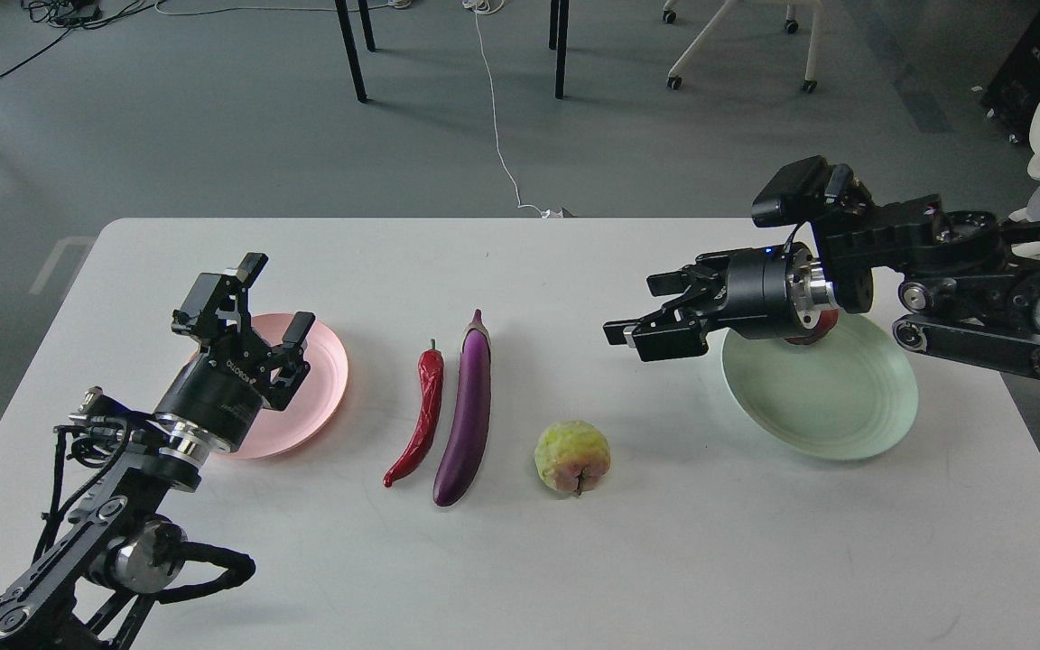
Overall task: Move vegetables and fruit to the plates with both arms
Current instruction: 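Move the right gripper to the peach and grasp it, then carry the peach onto the green plate and release it, then withdraw the right gripper and swing the left gripper toward the eggplant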
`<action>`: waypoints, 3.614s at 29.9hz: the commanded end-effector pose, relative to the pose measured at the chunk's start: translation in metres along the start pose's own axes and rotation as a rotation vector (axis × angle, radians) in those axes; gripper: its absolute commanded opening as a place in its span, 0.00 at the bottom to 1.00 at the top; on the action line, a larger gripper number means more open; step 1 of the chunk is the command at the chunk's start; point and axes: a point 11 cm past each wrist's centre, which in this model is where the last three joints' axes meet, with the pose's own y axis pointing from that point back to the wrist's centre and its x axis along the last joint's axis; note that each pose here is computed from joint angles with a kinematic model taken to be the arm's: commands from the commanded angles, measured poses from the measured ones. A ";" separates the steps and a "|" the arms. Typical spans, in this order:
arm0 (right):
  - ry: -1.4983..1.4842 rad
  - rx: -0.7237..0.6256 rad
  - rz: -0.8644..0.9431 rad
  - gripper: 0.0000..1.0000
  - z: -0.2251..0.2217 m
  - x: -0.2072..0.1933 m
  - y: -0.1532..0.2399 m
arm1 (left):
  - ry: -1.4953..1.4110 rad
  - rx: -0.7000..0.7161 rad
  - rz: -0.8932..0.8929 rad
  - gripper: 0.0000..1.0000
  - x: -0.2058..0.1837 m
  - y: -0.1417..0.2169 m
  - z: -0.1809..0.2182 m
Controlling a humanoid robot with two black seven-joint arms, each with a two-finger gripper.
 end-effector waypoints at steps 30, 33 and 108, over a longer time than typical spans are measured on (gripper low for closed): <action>0.118 0.078 -0.270 0.95 -0.027 -0.058 -0.073 | -0.003 -0.016 0.002 0.98 0.000 0.002 0.006; 0.127 0.074 -0.276 0.92 -0.026 -0.059 -0.076 | -0.002 -0.015 0.002 0.98 0.000 0.002 0.006; -1.807 -0.018 1.230 0.98 0.115 -0.125 0.123 | -1.267 0.062 -0.958 0.98 -0.137 -0.067 0.020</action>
